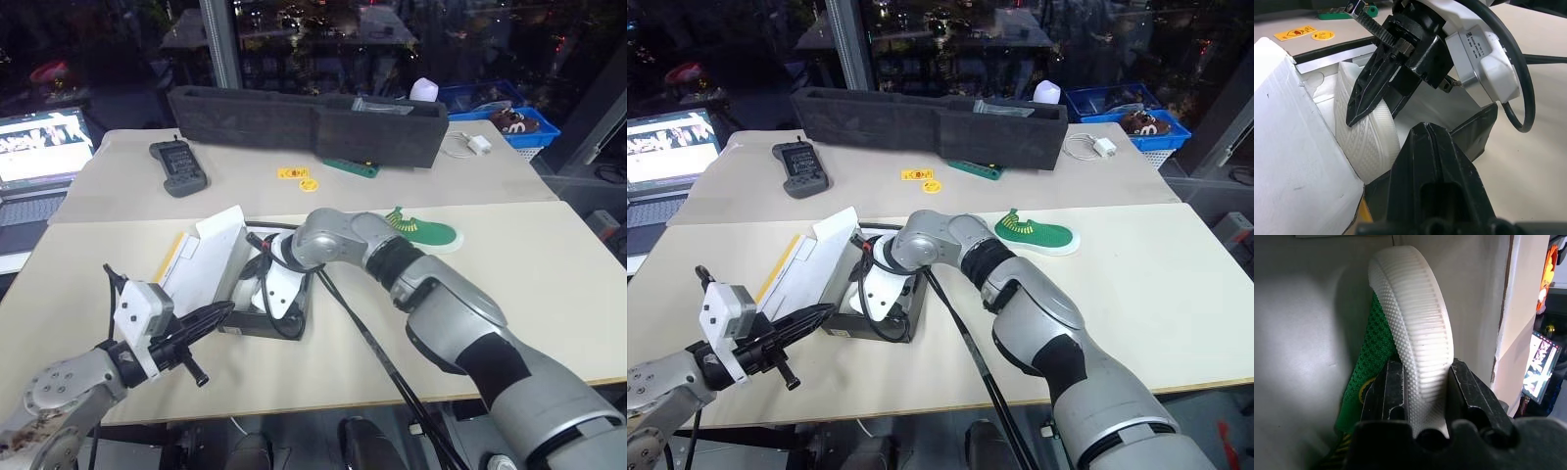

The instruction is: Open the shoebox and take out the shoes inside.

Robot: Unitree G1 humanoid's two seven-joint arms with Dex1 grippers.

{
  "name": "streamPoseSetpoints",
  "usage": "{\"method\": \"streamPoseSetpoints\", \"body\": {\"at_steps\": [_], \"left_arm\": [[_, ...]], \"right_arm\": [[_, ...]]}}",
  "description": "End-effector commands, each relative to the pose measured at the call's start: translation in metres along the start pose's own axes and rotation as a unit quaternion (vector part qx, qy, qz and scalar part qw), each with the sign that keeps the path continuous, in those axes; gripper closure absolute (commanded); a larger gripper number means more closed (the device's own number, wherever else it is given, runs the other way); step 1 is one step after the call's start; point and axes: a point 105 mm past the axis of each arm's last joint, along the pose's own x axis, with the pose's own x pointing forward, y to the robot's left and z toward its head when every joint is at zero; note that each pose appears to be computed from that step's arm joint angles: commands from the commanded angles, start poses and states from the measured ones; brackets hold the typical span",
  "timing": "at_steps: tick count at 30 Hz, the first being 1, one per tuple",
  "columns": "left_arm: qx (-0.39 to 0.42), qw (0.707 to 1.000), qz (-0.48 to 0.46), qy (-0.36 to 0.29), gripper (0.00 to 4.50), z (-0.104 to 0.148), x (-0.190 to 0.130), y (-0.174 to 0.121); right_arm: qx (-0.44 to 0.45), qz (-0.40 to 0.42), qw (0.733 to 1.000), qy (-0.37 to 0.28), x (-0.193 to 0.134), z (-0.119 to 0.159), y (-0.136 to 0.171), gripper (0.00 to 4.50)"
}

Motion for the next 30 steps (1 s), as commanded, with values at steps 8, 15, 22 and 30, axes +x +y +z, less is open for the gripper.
{"method": "streamPoseSetpoints", "body": {"at_steps": [8, 15, 22, 30], "left_arm": [[0.018, 1.0, -0.008, -0.013, 4.5, 0.008, 0.002, -0.003], [0.019, 1.0, -0.01, -0.014, 4.5, 0.008, 0.003, -0.001], [0.02, 1.0, -0.014, -0.014, 4.5, 0.009, 0.004, 0.0], [0.017, 1.0, -0.017, -0.011, 4.5, 0.008, 0.004, -0.002]], "right_arm": [[0.016, -0.209, 0.978, -0.003, -0.076, -0.011, -0.071, 3.94], [0.092, -0.242, 0.966, -0.018, -0.087, -0.016, -0.065, 3.94], [0.245, -0.315, 0.915, -0.06, -0.095, -0.029, -0.072, 3.94], [0.392, -0.454, 0.796, -0.082, -0.177, -0.062, -0.099, 3.94]]}}
